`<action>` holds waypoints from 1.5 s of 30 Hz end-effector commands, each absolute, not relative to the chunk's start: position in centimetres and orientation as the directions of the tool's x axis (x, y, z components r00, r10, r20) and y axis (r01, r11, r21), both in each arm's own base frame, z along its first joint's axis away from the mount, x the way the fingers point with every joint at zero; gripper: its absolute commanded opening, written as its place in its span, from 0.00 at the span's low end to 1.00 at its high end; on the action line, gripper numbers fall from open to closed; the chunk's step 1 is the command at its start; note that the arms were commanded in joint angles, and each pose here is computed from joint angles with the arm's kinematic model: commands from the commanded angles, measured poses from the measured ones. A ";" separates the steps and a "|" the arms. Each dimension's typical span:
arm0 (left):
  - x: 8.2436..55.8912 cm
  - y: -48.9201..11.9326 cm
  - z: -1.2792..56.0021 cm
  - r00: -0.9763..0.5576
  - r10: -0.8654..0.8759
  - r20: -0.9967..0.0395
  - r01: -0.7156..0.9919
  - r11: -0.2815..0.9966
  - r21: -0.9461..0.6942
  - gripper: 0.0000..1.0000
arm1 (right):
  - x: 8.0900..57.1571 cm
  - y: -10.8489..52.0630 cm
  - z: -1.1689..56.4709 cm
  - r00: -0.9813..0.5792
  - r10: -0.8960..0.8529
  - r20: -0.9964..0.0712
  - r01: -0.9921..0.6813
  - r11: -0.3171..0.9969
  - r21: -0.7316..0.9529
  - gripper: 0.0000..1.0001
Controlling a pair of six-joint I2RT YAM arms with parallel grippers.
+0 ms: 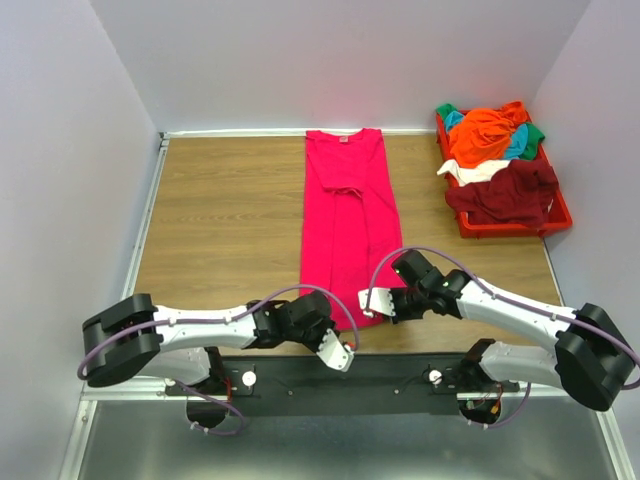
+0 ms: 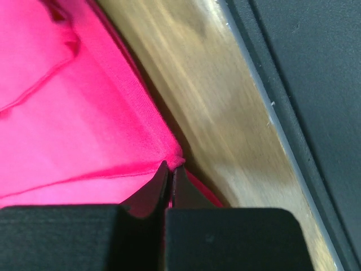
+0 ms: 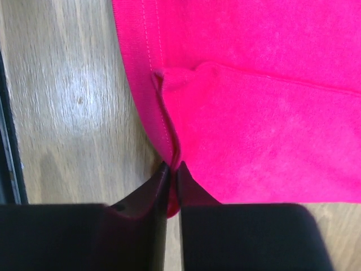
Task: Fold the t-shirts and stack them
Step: Fold the tshirt
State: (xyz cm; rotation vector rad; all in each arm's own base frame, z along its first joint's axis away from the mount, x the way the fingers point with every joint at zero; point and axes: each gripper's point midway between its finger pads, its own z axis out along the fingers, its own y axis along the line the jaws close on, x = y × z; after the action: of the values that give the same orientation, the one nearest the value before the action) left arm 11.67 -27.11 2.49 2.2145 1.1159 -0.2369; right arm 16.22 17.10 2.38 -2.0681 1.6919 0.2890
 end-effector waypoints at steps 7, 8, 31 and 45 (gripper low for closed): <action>11.6 -26.2 4.0 0.634 0.641 -0.433 0.759 -0.406 0.509 0.00 | 16.6 17.5 3.2 0.219 -0.868 -0.446 -0.964 -0.121 -0.237 0.01; 11.6 -26.3 4.1 0.635 0.638 -0.436 0.758 -0.406 0.510 0.00 | 16.7 17.6 3.3 0.211 -0.868 -0.450 -0.965 -0.112 -0.237 0.01; 23.3 -26.4 12.6 0.568 0.662 -0.490 0.741 -0.152 0.654 0.00 | 25.3 18.4 9.1 0.025 -0.837 -0.547 -0.953 0.145 -0.265 0.01; 39.1 -27.9 14.5 0.491 0.661 -0.568 0.780 -0.042 0.625 0.00 | 40.7 16.5 8.6 -0.198 -0.832 -0.519 -0.888 0.377 -0.265 0.01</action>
State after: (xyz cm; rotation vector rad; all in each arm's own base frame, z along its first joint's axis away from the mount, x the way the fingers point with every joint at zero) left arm 37.26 -27.19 15.44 1.7358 1.2410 -0.0835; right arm 37.16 17.26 8.95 -1.5401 1.9934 0.1714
